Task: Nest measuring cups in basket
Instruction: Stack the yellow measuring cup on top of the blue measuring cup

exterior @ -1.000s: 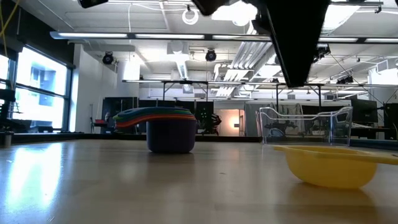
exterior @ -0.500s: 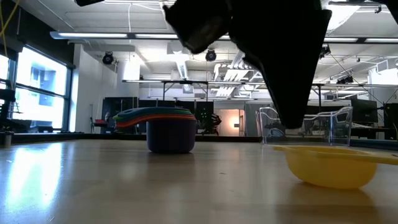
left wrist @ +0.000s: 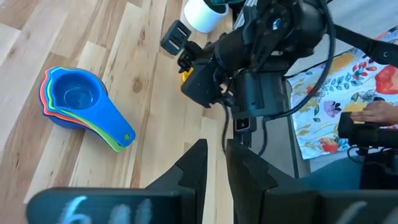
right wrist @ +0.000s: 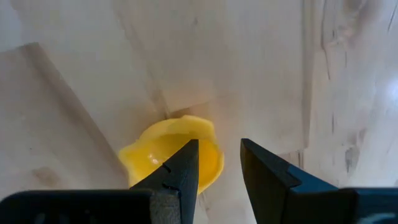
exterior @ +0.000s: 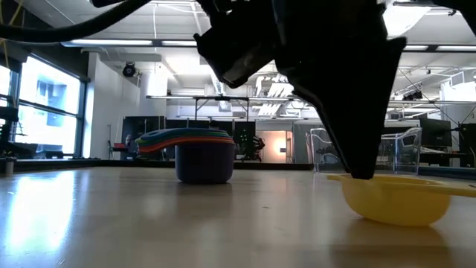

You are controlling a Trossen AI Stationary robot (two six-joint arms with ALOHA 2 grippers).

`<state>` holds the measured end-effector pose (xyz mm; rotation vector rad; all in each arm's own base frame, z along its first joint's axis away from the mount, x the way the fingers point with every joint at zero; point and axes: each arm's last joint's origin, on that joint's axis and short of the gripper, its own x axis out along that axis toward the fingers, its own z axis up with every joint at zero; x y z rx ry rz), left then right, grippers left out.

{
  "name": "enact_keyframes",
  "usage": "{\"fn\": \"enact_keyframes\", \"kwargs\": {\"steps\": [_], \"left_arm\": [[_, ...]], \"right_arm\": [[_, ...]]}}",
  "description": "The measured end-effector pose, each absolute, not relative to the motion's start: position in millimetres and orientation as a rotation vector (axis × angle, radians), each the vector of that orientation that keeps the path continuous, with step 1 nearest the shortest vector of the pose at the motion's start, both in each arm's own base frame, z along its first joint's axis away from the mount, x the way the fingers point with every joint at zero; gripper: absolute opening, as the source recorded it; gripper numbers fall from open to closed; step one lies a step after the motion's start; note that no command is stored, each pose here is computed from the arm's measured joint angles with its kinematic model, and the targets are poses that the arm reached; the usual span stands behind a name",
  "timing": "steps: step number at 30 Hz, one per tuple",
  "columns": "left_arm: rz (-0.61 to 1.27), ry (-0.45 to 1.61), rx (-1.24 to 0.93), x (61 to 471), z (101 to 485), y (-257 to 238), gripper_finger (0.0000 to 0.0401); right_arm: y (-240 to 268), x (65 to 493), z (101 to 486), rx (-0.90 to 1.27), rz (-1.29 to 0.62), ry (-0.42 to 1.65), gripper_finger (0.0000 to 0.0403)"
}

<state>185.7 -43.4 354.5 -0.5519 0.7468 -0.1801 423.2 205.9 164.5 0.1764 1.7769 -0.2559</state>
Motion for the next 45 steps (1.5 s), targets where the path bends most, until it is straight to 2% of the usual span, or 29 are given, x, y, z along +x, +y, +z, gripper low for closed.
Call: {"fn": "enact_keyframes", "kwargs": {"steps": [10,18,28,38,45], "left_arm": [[-0.183,0.746,-0.543,186,354,-43,0.0048],[-0.183,0.748,-0.543,186,354,-43,0.0048],[-0.198,0.744,-0.504,185,354,-43,0.0048],[-0.218,0.808,-0.391,181,348,-42,0.0048],[-0.231,0.887,-0.307,172,343,-41,0.0048]], "right_arm": [[202,417,143,0.2,-0.284,1.868,0.0103],[200,419,146,0.257,-0.318,1.864,0.001],[198,419,157,0.402,-0.409,1.849,0.0004],[188,418,203,0.633,-0.579,1.669,0.0001],[175,429,217,0.826,-0.655,1.553,0.0001]]}}
